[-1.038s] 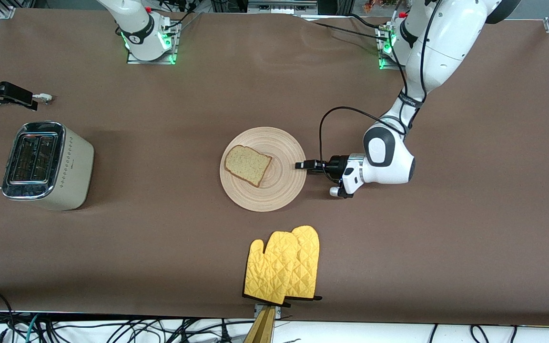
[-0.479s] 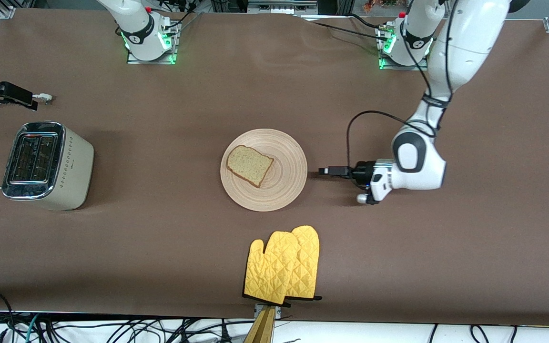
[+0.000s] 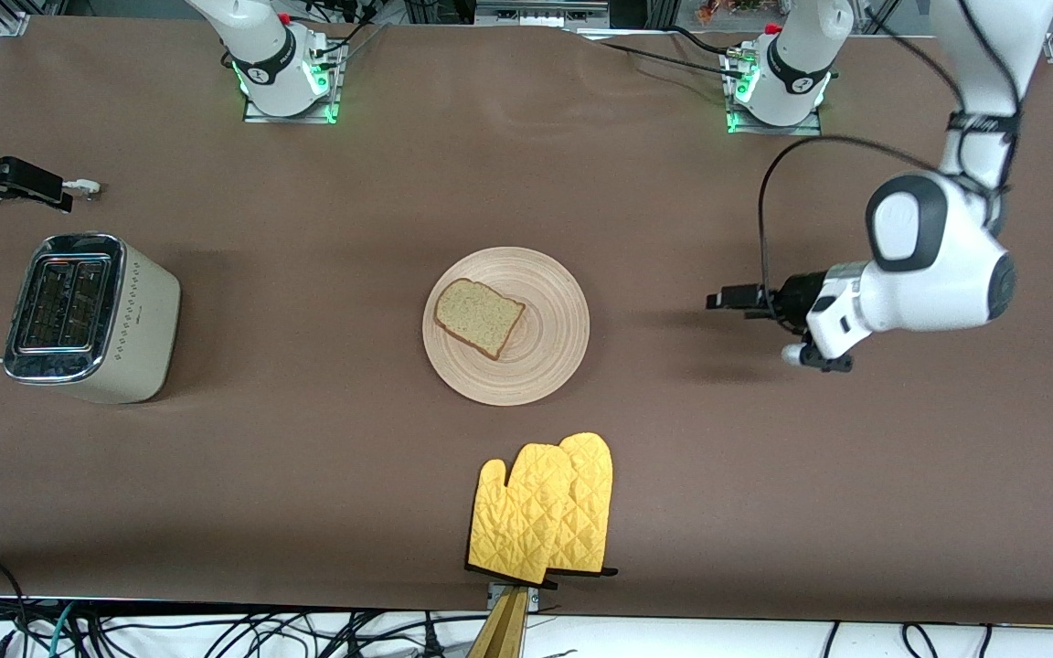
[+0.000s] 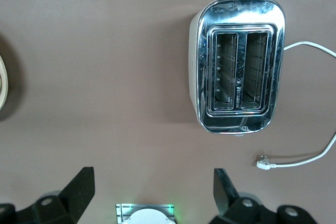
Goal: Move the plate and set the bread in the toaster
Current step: 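Open the left gripper and draw it back from the plate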
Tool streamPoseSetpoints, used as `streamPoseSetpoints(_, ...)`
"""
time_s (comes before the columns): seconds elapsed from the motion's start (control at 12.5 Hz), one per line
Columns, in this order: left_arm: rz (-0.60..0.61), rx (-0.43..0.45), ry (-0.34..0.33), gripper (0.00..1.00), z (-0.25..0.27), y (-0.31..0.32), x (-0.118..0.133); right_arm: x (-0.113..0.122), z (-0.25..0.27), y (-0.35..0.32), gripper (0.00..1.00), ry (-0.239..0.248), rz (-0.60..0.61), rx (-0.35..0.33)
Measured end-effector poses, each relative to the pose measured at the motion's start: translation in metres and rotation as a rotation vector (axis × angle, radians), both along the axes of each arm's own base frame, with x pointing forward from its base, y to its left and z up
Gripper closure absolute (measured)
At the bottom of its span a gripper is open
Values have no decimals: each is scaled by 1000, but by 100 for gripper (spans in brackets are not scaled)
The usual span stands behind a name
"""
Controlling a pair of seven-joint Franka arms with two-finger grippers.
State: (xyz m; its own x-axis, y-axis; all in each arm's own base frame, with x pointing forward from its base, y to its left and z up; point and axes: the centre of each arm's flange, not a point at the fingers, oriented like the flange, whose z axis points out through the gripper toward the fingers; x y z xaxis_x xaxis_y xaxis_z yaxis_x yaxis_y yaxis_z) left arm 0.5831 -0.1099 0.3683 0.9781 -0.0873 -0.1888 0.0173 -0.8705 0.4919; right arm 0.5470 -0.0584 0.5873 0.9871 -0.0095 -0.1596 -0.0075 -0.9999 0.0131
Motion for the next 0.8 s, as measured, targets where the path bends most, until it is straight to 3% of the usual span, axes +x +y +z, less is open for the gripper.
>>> streamPoseSetpoints(0.4, -173, 361, -162, 0, 103, 41, -30, 0, 0, 0, 0, 0, 0, 0)
streamPoseSetpoints(0.56, -177, 414, -184, 0, 125, 62, -38, 0, 0, 0, 0, 0, 0, 0)
streamPoseSetpoints(0.8, -221, 406, -198, 0, 139, 81, -45, 0, 0, 1, 0, 1, 3, 0)
